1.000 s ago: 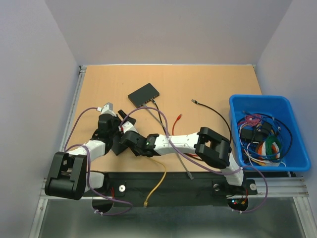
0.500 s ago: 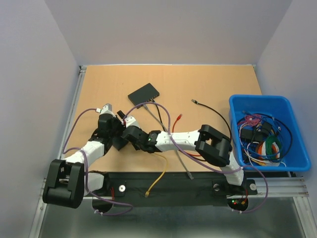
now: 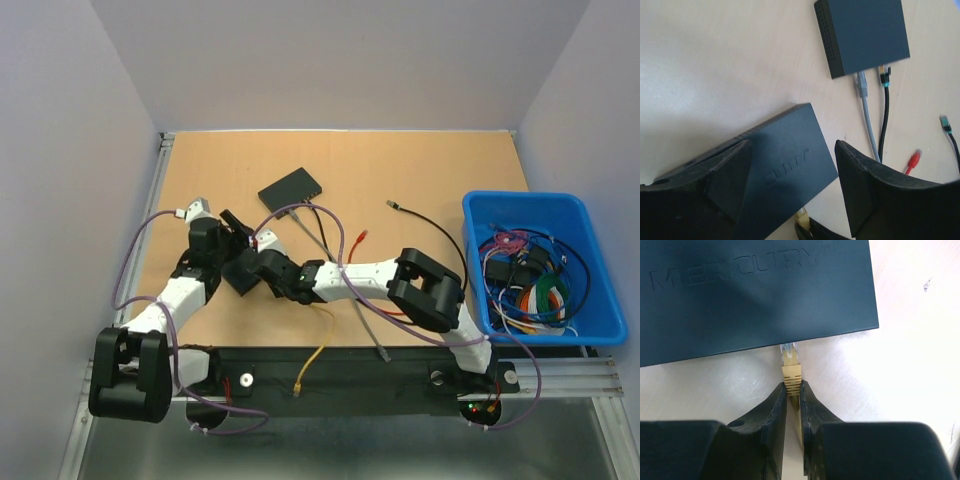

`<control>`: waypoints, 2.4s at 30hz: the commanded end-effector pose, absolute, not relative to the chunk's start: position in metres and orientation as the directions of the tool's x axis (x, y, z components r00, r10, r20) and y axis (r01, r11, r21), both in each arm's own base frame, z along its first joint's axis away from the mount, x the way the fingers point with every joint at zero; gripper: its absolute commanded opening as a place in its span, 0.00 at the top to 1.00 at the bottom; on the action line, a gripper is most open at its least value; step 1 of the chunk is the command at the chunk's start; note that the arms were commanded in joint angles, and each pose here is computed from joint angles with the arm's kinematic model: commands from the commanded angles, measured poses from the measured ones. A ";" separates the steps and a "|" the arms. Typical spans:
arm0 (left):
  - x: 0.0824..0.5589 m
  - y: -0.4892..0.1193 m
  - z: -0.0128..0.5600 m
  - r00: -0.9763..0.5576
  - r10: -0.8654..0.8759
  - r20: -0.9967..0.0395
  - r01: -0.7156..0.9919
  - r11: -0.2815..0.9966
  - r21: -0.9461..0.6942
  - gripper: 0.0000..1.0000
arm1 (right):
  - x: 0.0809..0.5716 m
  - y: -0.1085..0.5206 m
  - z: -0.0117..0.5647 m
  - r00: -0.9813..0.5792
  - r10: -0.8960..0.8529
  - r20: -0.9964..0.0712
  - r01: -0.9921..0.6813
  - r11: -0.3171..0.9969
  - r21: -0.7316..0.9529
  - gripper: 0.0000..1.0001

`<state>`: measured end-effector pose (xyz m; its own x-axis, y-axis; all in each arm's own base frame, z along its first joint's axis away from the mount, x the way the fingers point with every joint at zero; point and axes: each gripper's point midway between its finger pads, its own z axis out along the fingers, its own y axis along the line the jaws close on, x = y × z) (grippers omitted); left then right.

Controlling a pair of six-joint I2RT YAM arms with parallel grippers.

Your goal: Insert the plug into the switch port

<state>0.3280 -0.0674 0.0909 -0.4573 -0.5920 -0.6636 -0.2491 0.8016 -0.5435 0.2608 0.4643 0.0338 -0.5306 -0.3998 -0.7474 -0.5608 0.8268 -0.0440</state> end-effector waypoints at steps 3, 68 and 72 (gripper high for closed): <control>0.364 -0.047 0.110 -0.371 -0.604 -0.705 -0.230 0.796 -0.561 0.22 | 0.269 0.471 0.034 -0.509 -0.372 -0.776 -0.554 0.832 -0.035 1.00; 0.389 -0.066 0.045 -0.568 -0.595 -0.569 -0.256 0.784 -0.565 0.28 | 0.297 0.432 0.115 -0.330 -0.303 -0.894 -0.626 0.779 -0.033 0.48; 0.391 -0.063 0.050 -0.554 -0.604 -0.573 -0.259 0.779 -0.571 0.28 | 0.300 0.411 0.133 -0.327 -0.282 -0.902 -0.566 0.823 -0.053 0.43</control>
<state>0.3852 -0.0654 0.0401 -0.5699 -0.5940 -0.5678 -0.2588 0.7856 -0.5621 0.2898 0.4269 0.1010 -0.3494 -0.3569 -0.8663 -0.6367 0.7688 -0.0599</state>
